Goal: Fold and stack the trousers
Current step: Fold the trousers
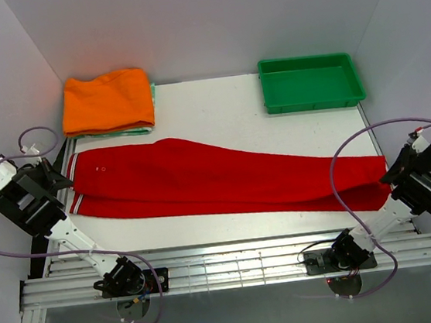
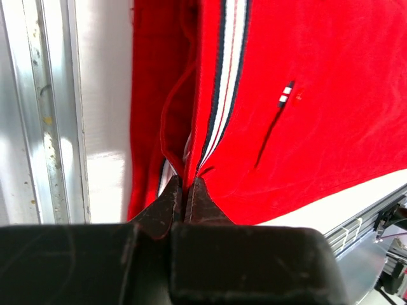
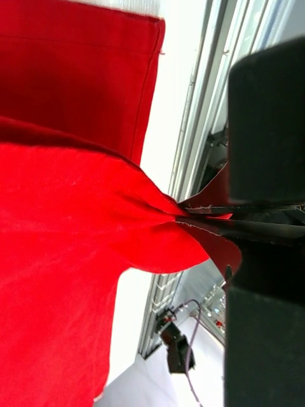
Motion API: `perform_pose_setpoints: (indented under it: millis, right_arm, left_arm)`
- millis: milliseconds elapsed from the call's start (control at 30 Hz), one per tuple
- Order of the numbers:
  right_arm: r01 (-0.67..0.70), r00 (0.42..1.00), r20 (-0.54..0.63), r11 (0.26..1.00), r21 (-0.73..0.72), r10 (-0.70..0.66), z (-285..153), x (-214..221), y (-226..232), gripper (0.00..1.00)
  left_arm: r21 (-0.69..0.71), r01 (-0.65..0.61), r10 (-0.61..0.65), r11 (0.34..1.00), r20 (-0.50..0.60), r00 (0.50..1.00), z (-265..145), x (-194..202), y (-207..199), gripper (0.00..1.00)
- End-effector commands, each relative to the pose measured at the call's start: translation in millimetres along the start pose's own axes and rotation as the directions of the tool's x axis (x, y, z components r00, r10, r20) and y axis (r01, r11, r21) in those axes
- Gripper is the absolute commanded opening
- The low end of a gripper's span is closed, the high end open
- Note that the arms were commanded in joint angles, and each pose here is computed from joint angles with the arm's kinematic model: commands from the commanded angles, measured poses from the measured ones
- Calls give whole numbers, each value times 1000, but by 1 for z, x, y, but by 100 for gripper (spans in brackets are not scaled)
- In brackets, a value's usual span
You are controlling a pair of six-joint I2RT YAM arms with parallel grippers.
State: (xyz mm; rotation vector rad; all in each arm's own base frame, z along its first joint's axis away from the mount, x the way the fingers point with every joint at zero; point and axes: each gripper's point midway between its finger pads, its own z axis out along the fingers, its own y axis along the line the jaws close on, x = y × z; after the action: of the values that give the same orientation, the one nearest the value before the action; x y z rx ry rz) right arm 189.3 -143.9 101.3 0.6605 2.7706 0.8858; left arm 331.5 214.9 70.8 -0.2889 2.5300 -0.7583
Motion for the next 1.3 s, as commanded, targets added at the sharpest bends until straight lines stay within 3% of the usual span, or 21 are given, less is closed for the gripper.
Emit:
perform_pose_setpoints:
  millis: [0,233,467,633,967,1133,1267]
  right_arm:
    - [206,918,304,962,181,-253,-59,-98,-24,8]
    - [284,880,304,917,280,-366,-95,-112,-26,8]
    - [274,904,223,896,350,-364,-83,-82,-83,8]
    - [228,933,189,911,343,-305,-53,-64,-118,8]
    - [219,945,156,909,354,-289,-33,-54,-127,8]
    - [242,943,123,890,385,-310,-26,-47,-135,8]
    - [249,933,159,901,355,-321,-38,-62,-119,8]
  left_arm:
    - [-79,-184,196,980,186,963,-44,-65,-16,0]
    - [-59,-214,221,975,188,957,-69,-66,-40,0]
    - [-60,-160,167,985,161,973,-85,-37,-12,0]
    - [-54,-124,127,991,54,990,-70,5,15,0]
    - [-121,-38,23,992,-118,993,-19,69,51,0]
    - [-183,-14,-10,983,-129,992,-9,77,70,0]
    - [-159,-32,23,987,-59,998,-25,47,51,0]
